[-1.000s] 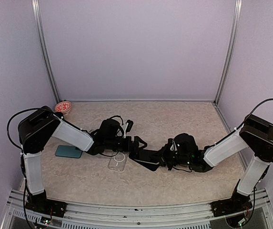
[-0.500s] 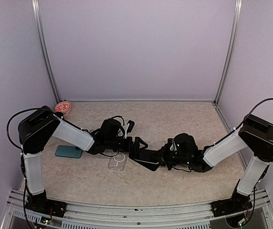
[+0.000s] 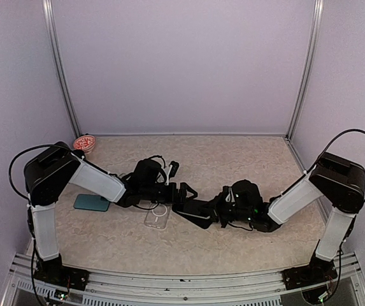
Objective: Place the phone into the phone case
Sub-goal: Install the phone on the phone case.
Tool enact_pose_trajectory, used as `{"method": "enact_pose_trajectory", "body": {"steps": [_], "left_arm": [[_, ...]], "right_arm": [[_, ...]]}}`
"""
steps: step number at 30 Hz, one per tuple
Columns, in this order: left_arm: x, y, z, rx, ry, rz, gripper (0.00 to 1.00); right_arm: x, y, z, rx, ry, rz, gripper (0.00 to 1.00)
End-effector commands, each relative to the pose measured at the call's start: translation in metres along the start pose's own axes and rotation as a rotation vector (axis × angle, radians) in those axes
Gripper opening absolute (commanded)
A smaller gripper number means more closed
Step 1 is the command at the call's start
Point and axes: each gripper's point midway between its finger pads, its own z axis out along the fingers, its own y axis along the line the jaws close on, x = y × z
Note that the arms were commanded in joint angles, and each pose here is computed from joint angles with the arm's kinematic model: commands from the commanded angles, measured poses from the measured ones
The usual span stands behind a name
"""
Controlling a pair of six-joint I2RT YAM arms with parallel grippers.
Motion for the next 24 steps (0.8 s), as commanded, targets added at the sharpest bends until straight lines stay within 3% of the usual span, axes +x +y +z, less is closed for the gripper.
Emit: {"method": "enact_pose_trajectory", "body": {"steps": [1,17,24], "left_arm": [[0.034,-0.005,0.0,0.014,0.101,-0.046,0.99],[0.034,-0.017,-0.004,0.068,0.096,-0.048,0.99],[0.01,-0.019,-0.014,0.075,0.05,-0.042,0.99]], "right_arm": [[-0.007,0.018,0.008,-0.077,-0.03,0.0,0.0],[-0.009,0.027,0.019,-0.131,-0.033,-0.026,0.0],[-0.014,0.034,0.008,-0.189,-0.05,-0.071,0.0]]}}
